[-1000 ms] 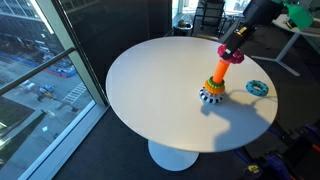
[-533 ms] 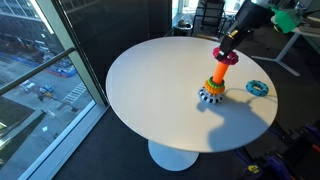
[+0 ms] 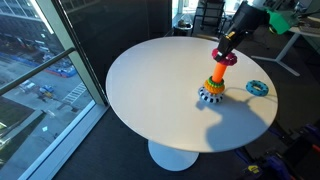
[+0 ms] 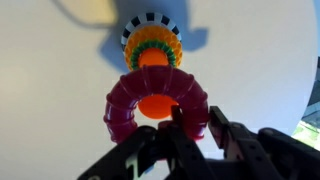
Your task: Put the pink circular object on the orange object
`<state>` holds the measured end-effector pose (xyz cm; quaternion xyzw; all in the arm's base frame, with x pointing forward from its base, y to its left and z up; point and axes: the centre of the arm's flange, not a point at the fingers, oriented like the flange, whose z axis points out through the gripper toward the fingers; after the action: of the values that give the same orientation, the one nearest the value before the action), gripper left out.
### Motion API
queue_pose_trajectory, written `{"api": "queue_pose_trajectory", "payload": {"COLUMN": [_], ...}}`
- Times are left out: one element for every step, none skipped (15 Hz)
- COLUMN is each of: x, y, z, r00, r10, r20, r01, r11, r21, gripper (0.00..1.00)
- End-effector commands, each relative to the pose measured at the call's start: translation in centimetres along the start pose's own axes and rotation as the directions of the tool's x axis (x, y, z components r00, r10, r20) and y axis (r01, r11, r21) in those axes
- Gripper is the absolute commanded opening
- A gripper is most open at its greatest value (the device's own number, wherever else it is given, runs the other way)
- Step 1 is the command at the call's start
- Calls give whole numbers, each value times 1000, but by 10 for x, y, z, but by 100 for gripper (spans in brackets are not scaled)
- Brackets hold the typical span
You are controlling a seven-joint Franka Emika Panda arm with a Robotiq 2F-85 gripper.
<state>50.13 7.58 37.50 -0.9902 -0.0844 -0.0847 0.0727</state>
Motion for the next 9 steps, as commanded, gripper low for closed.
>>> {"api": "queue_pose_trajectory", "payload": {"x": [7, 6, 5, 4, 3, 2, 2, 2, 2], "y": [2, 2, 3, 3, 4, 4, 4, 4, 4], "z": [-1, 0, 1, 2, 2, 3, 3, 3, 3], "r00": [999, 999, 998, 997, 996, 995, 994, 993, 992], "r10": [25, 28, 30, 34, 35, 34, 34, 34, 35], "r20": [34, 43, 58, 69, 84, 97, 107, 116, 123], "r01": [-24, -27, -28, -32, -32, -31, -31, -30, -31], "r11": [999, 999, 999, 999, 999, 999, 999, 999, 999], "r21": [-26, -30, -30, -33, -33, -33, -32, -32, -31], "gripper": [10, 10, 10, 10, 10, 10, 10, 11, 26]}}
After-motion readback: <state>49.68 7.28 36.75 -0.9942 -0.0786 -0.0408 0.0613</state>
